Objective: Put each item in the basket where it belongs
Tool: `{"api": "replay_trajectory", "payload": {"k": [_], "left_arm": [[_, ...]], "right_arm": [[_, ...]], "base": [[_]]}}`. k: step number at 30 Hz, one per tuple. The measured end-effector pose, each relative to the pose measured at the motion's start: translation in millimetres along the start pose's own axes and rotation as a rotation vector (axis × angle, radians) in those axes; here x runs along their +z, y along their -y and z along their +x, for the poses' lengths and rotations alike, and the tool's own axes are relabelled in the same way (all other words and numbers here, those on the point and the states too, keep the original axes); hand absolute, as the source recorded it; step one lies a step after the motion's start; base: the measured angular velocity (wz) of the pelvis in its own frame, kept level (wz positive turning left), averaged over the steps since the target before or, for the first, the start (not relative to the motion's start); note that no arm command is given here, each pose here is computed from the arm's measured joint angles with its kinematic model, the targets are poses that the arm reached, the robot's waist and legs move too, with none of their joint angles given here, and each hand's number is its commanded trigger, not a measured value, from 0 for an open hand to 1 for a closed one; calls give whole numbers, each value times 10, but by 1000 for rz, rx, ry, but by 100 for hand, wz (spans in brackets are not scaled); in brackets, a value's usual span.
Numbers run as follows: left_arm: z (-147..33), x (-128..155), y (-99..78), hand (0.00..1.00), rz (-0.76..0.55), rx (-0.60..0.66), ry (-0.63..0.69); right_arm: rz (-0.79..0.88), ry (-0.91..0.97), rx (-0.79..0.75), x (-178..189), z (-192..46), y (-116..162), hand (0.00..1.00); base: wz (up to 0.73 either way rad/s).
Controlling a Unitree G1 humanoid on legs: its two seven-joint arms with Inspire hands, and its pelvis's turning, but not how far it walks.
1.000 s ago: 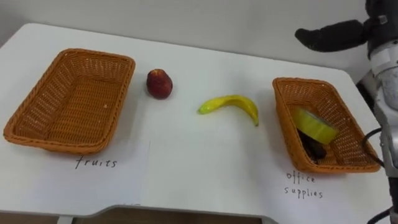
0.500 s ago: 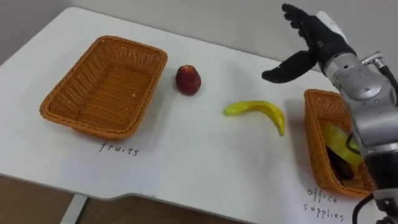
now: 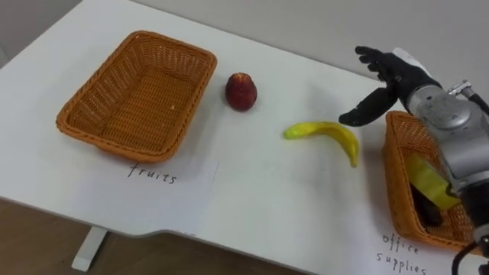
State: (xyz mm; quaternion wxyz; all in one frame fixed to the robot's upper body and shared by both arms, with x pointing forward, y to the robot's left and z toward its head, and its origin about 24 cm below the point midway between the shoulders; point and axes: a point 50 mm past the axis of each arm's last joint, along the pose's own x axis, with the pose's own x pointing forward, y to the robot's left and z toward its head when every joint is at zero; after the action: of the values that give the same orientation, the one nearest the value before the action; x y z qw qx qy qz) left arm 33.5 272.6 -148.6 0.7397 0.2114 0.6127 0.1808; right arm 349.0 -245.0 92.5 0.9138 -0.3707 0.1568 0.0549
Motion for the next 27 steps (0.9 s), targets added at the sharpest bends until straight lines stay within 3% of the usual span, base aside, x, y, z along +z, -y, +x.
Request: {"api": "replay_trajectory", "payload": {"k": [16,27], "left_arm": [[35,117,-122,0,22,5,40],[38,23,-68,0,29,-9,-3]], "right_arm": [[-97,-126,128,-216,30,-156,0],[-157,-118,193,-164,26,-214,0]], "base": [[-2],[-3]]}}
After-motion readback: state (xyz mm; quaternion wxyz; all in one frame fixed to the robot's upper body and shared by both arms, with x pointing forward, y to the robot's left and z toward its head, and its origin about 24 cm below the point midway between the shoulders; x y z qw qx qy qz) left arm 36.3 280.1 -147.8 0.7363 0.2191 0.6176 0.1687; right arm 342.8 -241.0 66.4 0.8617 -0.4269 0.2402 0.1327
